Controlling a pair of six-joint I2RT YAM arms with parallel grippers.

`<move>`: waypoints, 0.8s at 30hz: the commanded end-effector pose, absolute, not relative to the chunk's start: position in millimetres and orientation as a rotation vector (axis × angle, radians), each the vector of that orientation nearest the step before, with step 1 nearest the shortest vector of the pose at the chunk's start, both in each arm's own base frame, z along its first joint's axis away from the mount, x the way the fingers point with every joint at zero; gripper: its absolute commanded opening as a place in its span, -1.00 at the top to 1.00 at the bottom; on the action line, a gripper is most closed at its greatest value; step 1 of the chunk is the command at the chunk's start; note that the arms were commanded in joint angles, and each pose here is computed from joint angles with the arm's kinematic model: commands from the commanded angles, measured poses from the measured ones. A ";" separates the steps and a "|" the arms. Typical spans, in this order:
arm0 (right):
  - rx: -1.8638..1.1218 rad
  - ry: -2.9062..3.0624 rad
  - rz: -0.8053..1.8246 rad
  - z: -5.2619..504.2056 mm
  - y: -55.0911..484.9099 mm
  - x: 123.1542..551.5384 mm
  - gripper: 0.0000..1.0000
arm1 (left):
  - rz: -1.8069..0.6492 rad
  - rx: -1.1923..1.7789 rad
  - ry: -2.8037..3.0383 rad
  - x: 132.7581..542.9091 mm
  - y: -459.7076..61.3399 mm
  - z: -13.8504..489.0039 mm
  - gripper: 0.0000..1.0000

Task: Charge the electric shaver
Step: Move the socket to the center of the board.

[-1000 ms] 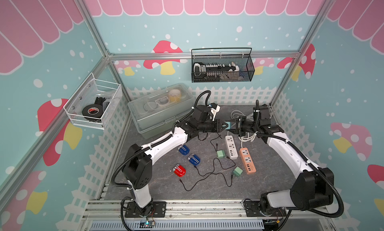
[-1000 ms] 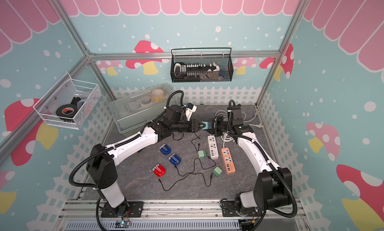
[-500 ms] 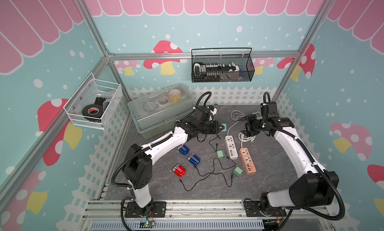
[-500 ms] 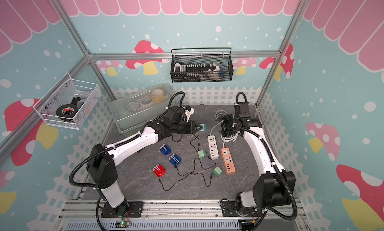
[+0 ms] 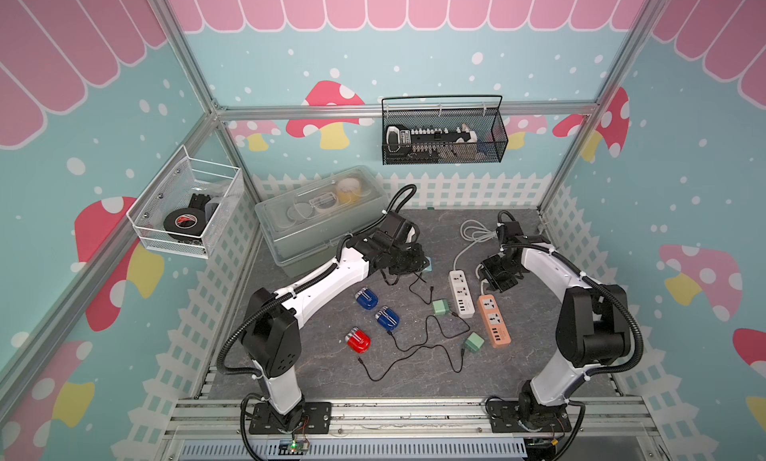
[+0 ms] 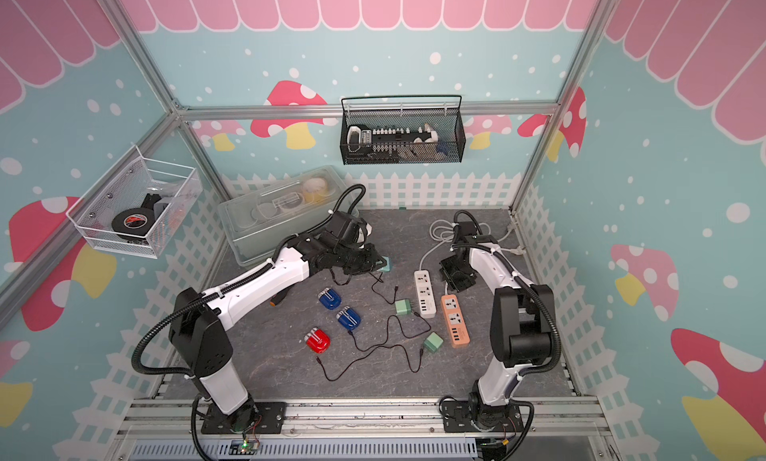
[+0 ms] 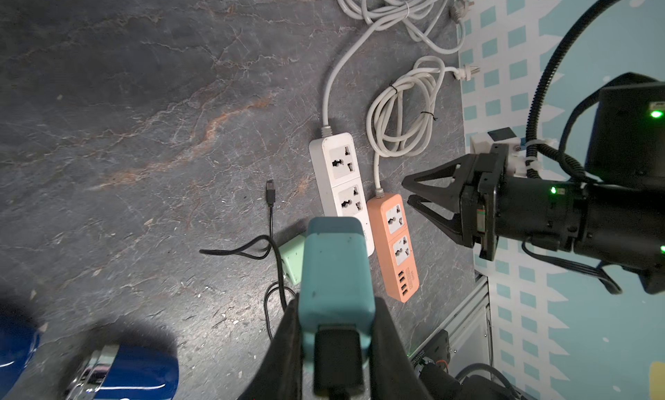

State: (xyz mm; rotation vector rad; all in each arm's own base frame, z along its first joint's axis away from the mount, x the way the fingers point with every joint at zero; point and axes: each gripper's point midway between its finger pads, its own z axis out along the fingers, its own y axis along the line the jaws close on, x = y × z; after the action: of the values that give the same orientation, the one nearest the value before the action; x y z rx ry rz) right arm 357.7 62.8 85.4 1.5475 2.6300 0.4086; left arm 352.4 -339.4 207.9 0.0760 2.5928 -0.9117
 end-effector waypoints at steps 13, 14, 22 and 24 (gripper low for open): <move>1.847 2.604 0.235 27.4 89.7 368.3 0.12 | -0.863 0.043 2.602 348.8 -327.4 215.8 1.00; 1.857 2.607 0.246 25.6 93.3 369.3 0.11 | -0.857 0.042 2.604 348.2 -326.1 214.8 1.00; 1.780 2.660 0.281 17.4 143.8 381.3 0.08 | -0.779 -0.010 2.660 345.3 -306.4 193.9 1.00; 1.747 2.677 0.280 14.3 153.6 385.8 0.08 | -0.765 -0.026 2.681 346.6 -301.0 187.1 1.00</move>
State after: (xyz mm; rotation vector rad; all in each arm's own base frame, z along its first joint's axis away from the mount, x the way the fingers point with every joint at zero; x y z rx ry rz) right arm 384.8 139.3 23.6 1.7285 2.6650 0.2967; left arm 345.6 -317.7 183.0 0.0128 2.6825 -0.8037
